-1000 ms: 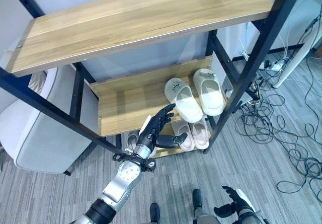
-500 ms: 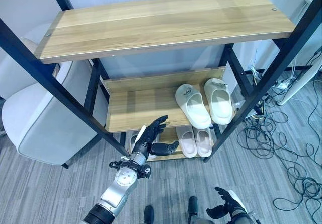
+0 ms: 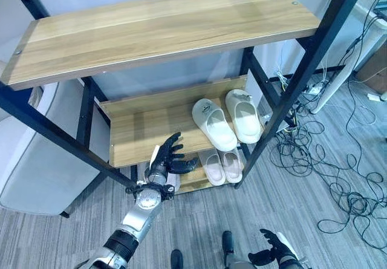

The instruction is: Arrange the slippers neatly on the shoe rack.

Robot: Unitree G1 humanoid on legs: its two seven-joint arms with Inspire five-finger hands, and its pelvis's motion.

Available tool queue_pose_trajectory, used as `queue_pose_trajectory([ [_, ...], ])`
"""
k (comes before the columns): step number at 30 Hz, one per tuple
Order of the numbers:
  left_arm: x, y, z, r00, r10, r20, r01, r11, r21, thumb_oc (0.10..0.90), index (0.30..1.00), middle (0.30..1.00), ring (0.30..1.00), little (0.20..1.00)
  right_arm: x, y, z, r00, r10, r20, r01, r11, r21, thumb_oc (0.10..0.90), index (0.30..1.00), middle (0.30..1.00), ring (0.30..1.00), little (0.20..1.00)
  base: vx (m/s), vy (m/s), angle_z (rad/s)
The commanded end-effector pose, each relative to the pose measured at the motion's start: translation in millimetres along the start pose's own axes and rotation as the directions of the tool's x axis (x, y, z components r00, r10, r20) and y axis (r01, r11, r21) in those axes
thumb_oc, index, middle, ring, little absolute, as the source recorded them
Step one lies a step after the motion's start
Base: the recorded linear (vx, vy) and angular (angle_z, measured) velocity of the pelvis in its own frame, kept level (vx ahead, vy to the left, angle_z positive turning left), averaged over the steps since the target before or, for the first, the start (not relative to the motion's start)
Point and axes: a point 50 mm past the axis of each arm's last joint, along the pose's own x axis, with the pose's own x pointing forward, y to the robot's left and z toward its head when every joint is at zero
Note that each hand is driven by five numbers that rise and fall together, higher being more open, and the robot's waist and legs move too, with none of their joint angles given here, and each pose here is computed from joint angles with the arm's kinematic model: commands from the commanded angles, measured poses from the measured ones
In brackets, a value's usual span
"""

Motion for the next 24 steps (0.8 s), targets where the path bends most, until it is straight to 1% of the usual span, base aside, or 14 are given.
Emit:
queue_pose_trajectory([
  [1,37,2,81,0.954,0.044,0.297,-0.038,0.999,-0.027,0.8,0.9,0.9,0.9,0.9,-2,-16,-8,0.999,-0.048,0.009,0.048,0.998,-0.038,0.8,0.9,0.9,0.9,0.9,0.03,-0.005,-0.16],
  [5,45,3,95,0.942,0.063,0.329,-0.056,0.998,-0.03,0.8,0.9,0.9,0.9,0.9,-1,-19,-3,0.998,-0.054,0.027,0.055,0.998,-0.035,0.8,0.9,0.9,0.9,0.9,0.02,-0.006,-0.1],
  [11,42,3,108,0.923,0.06,0.38,-0.043,0.998,-0.053,0.8,0.9,0.9,0.9,0.9,-1,-17,-2,0.998,-0.047,0.036,0.048,0.999,-0.024,0.8,0.9,0.9,0.9,0.9,0.02,-0.003,-0.07],
  [17,50,10,114,0.921,0.08,0.382,-0.099,0.995,0.03,0.8,0.9,0.9,0.9,0.9,0,-15,7,0.996,-0.041,0.074,0.043,0.999,-0.023,0.8,0.9,0.9,0.9,0.9,0.01,0.0,0.0],
  [24,57,14,124,0.913,0.103,0.395,-0.13,0.991,0.042,0.8,0.9,0.9,0.9,0.9,0,-16,14,0.994,-0.032,0.107,0.035,0.999,-0.034,0.8,0.9,0.9,0.9,0.9,0.01,-0.006,-0.03],
])
